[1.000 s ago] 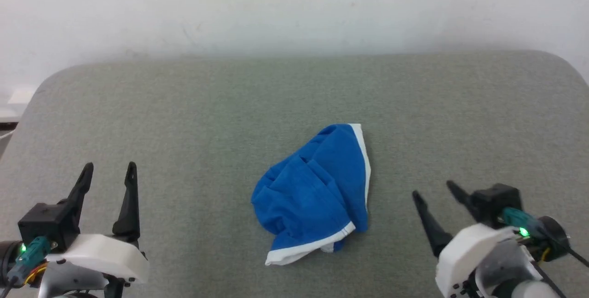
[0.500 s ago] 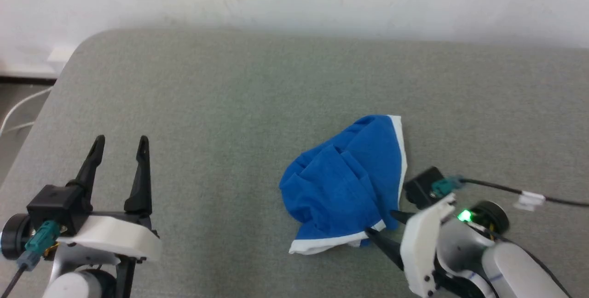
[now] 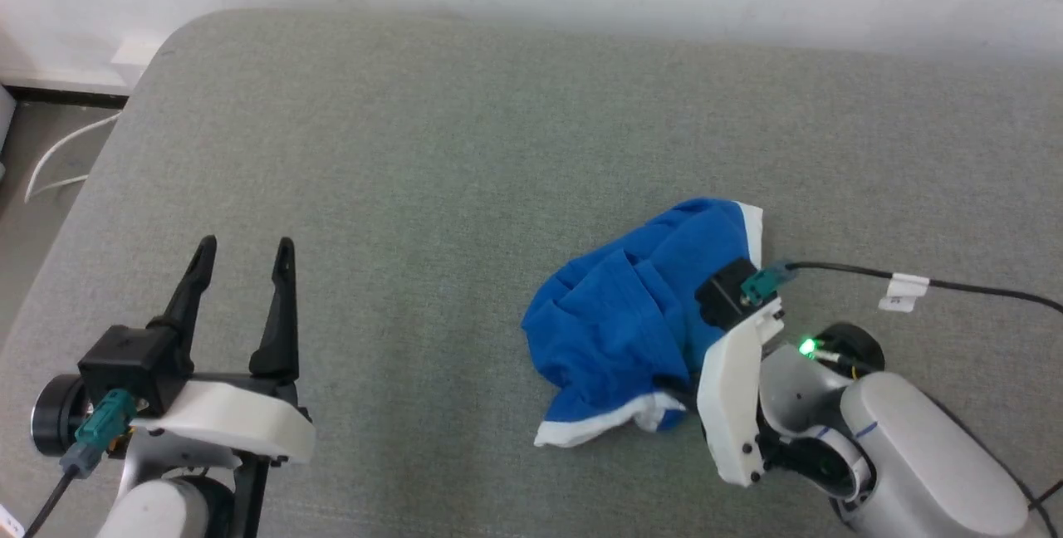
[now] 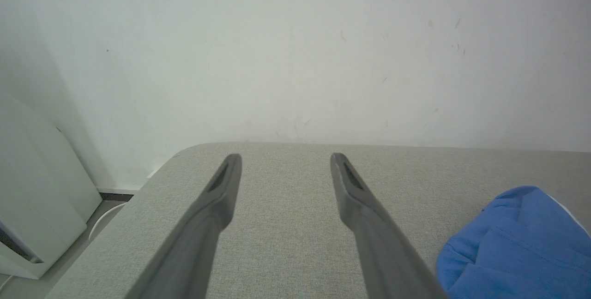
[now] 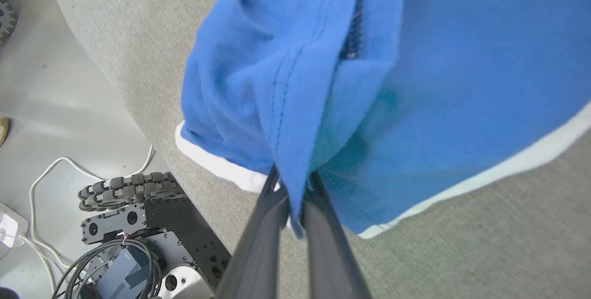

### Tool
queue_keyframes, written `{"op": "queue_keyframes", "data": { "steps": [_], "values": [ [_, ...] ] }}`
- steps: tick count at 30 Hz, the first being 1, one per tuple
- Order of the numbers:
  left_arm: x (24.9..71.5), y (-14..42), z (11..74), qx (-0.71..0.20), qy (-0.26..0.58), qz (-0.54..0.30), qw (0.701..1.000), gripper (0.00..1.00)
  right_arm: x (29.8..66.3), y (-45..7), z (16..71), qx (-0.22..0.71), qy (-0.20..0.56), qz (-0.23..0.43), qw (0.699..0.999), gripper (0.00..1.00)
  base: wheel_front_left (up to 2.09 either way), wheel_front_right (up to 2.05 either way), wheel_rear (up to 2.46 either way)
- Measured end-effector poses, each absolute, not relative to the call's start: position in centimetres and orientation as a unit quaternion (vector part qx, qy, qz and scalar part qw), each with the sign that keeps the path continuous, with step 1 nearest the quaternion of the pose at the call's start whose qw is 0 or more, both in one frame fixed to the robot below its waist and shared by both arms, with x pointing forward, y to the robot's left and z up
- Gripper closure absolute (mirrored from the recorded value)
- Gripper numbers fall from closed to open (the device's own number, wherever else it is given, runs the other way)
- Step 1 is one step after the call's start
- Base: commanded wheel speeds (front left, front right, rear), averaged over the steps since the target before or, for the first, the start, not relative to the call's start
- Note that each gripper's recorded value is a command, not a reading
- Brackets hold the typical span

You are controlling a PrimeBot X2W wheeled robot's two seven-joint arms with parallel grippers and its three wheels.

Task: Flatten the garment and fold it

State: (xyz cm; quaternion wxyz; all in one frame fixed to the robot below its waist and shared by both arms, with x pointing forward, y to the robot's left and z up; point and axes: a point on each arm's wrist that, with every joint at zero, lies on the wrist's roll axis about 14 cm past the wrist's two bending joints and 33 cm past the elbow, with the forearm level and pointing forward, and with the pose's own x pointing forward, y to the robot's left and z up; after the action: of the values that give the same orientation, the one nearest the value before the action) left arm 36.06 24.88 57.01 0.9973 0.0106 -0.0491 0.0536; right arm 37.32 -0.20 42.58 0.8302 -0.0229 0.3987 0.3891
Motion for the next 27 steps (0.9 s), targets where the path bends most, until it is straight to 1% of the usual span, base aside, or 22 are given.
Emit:
{"op": "queue_keyframes", "data": {
  "steps": [4, 8, 12, 15, 19, 24, 25, 27],
  "values": [
    [36.2, 24.7, 57.1, 0.008, -0.052, 0.053, 0.997, 0.00, 39.0, -0.4, 44.9, -0.018, 0.354, 0.385, 0.852, 1.00, 0.00, 0.00, 0.00],
    [36.5, 24.1, 57.3, 0.006, -0.055, 0.046, 0.997, 0.00, 41.8, -2.2, 47.7, -0.006, 0.304, 0.351, 0.886, 1.00, 0.00, 0.00, 0.00],
    [36.8, 23.4, 57.3, 0.001, -0.053, 0.038, 0.998, 0.00, 44.5, -7.2, 49.2, 0.001, 0.273, 0.276, 0.922, 1.00, 0.00, 0.00, 0.00],
    [37.2, 22.8, 57.2, -0.003, -0.052, 0.031, 0.998, 0.00, 45.4, -11.7, 49.1, 0.005, 0.268, 0.211, 0.940, 1.00, 0.00, 0.00, 0.00],
    [37.3, 22.1, 56.8, -0.008, -0.046, 0.024, 0.999, 0.00, 43.9, -17.7, 45.9, 0.006, 0.303, 0.124, 0.945, 1.00, 0.00, 0.00, 0.00],
    [37.5, 21.5, 56.3, -0.011, -0.037, 0.019, 0.999, 0.00, 39.8, -22.8, 41.2, 0.014, 0.354, 0.034, 0.935, 1.00, 0.00, 0.00, 0.00],
    [37.5, 21.4, 56.3, -0.012, -0.037, 0.017, 0.999, 0.00, 38.9, -23.4, 40.5, 0.014, 0.360, 0.020, 0.932, 0.98, 0.00, 0.00, 0.00],
    [37.6, 21.3, 56.3, -0.012, -0.037, 0.017, 0.999, 0.00, 37.8, -24.0, 39.6, 0.020, 0.365, -0.003, 0.931, 0.56, 0.00, 0.00, 0.00]
  ]
}}
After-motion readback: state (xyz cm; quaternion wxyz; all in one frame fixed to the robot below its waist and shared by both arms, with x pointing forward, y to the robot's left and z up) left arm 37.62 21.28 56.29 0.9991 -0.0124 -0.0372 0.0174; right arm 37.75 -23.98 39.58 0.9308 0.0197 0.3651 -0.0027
